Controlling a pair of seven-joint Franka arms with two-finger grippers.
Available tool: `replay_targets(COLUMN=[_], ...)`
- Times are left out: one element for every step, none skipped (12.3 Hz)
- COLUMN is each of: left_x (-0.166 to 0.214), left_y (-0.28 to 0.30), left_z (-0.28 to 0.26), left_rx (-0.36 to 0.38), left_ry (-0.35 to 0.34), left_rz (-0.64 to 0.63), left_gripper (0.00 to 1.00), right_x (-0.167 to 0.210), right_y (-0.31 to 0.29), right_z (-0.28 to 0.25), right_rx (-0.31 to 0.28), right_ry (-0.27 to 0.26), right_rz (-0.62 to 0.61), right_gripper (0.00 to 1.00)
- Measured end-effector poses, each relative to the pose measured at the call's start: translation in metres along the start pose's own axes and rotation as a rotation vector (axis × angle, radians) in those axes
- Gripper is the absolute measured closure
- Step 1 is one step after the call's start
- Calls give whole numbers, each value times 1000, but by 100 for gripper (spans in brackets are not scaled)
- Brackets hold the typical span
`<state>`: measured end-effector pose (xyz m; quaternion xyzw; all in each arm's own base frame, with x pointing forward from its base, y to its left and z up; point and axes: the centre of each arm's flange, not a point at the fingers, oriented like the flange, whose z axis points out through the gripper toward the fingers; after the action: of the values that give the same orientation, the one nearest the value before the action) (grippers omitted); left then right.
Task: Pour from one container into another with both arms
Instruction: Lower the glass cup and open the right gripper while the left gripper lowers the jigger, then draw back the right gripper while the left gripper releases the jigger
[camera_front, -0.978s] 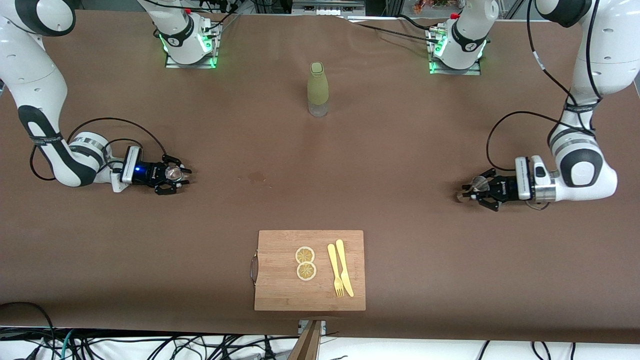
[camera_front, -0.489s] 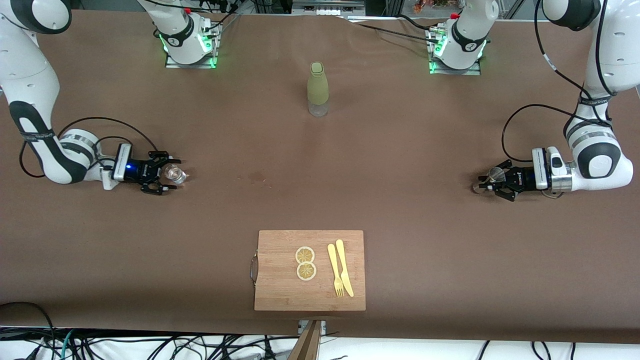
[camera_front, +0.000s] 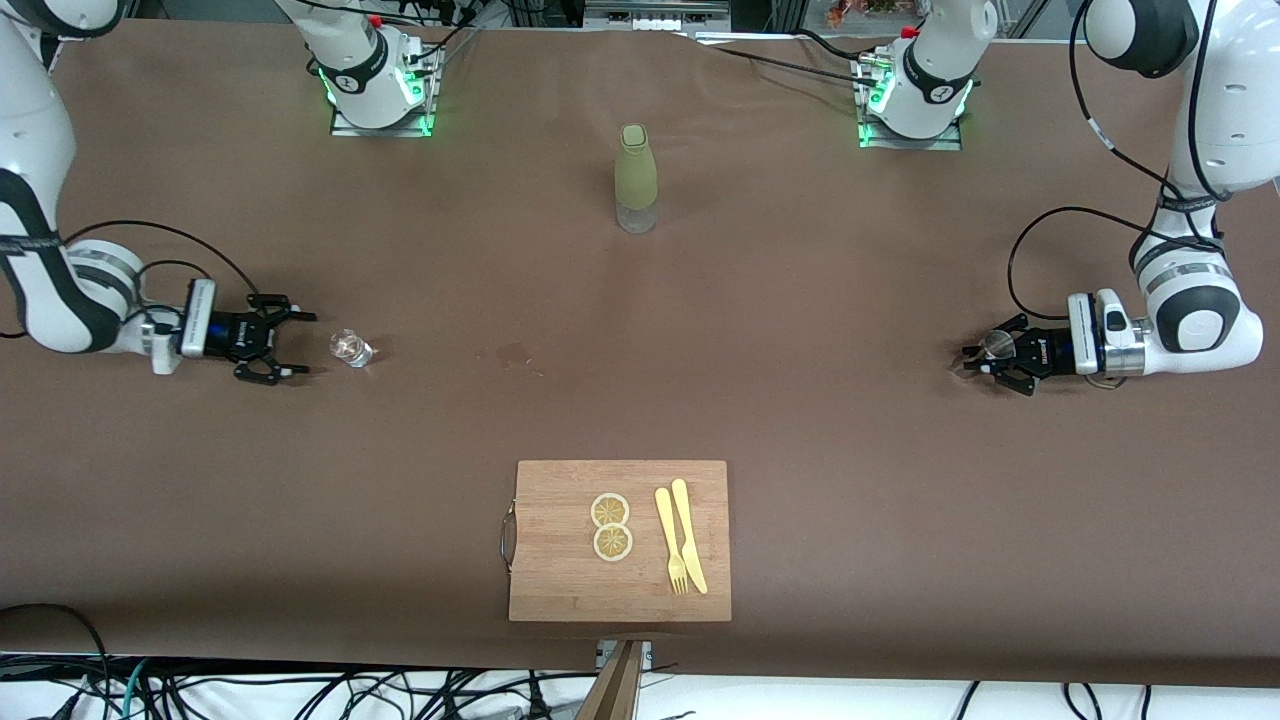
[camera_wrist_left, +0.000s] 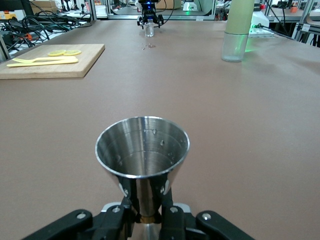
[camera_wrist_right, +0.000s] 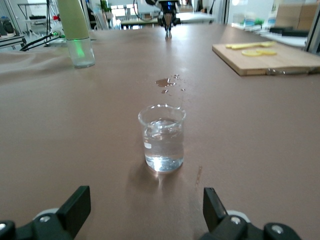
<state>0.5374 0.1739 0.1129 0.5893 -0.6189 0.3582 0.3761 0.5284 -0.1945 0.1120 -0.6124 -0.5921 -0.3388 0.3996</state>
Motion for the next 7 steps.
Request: replay_targets(left_x=[0, 0, 0, -1, -1, -5, -9], left_y=[0, 0, 0, 0, 1, 2, 4], left_z=[0, 0, 0, 0, 0, 1, 3], left_rx=[0, -1, -1, -2, -3, -4, -6], left_ry=[0, 1, 2, 5, 5, 5, 5], left_rz=[0, 0, -1, -1, -2, -8, -14], left_gripper=[77, 77, 77, 78, 77, 69, 58], right_x=[16, 33, 49, 65, 83, 101, 120], right_y=[3, 4, 5, 5, 5, 4, 4], right_z=[-15, -28, -40, -49, -57, -64, -69], right_rx=[9, 12, 9, 5, 2, 1, -4], right_ry=[-44, -86, -121, -154, -194, -243, -291], right_rz=[38, 79, 121, 164, 206, 253, 300], right_gripper=[0, 0, 0, 0, 0, 0, 0])
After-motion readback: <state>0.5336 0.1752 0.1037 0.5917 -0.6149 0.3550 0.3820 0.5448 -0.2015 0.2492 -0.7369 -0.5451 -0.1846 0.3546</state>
